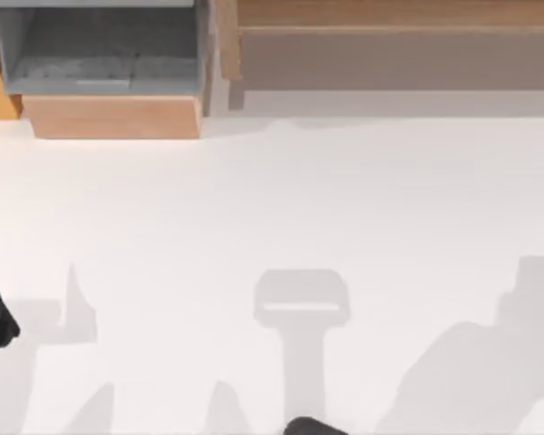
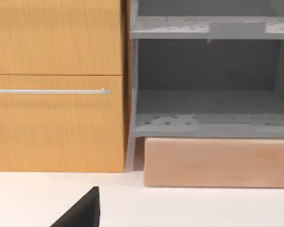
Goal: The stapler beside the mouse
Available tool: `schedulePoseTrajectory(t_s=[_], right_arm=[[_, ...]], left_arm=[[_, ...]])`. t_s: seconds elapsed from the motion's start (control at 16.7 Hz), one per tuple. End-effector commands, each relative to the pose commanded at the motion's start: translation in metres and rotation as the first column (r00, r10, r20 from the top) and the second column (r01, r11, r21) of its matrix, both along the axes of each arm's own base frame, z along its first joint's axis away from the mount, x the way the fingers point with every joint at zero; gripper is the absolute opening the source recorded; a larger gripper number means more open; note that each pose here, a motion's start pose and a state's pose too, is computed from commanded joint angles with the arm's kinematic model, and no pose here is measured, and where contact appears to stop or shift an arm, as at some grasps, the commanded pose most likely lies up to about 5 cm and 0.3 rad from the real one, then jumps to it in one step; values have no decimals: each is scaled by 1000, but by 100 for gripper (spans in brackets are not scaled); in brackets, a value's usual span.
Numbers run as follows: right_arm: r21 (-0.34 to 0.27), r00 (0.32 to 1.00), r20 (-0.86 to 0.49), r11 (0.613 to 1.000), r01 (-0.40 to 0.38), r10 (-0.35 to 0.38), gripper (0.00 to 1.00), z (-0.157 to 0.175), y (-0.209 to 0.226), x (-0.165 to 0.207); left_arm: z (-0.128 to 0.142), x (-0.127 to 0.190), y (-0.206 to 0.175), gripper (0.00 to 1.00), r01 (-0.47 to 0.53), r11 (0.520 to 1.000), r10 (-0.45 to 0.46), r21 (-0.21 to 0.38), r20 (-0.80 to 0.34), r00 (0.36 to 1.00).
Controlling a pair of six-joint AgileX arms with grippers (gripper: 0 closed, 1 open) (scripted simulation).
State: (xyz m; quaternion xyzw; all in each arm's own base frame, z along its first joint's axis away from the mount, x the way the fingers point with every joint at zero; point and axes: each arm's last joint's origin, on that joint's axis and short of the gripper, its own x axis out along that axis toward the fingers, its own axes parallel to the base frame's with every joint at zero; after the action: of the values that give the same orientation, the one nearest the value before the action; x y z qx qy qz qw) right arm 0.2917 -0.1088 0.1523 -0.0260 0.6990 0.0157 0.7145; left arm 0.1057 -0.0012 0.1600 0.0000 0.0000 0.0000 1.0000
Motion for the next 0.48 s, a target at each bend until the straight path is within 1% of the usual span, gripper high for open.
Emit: schedulePoseTrajectory(t_s=[0.12,0.24,0.36,0.48], right_arm=[[-1,1000,3,1000,-2,2,0,3,31,23],[3,1000,-9,1000,-3,3,0,4,74,46],[8,999,-32,1000,-1,1,0,1,128,61],[8,998,-61,1000,1,-1,0,-2,188,67]], left_arm=[[0,0,0,100,0,1000,0,0,0,1000],[0,0,0,100,0,1000,0,0,0,1000],[0,0,0,100,0,1000,0,0,0,1000],[0,0,0,100,0,1000,0,0,0,1000]])
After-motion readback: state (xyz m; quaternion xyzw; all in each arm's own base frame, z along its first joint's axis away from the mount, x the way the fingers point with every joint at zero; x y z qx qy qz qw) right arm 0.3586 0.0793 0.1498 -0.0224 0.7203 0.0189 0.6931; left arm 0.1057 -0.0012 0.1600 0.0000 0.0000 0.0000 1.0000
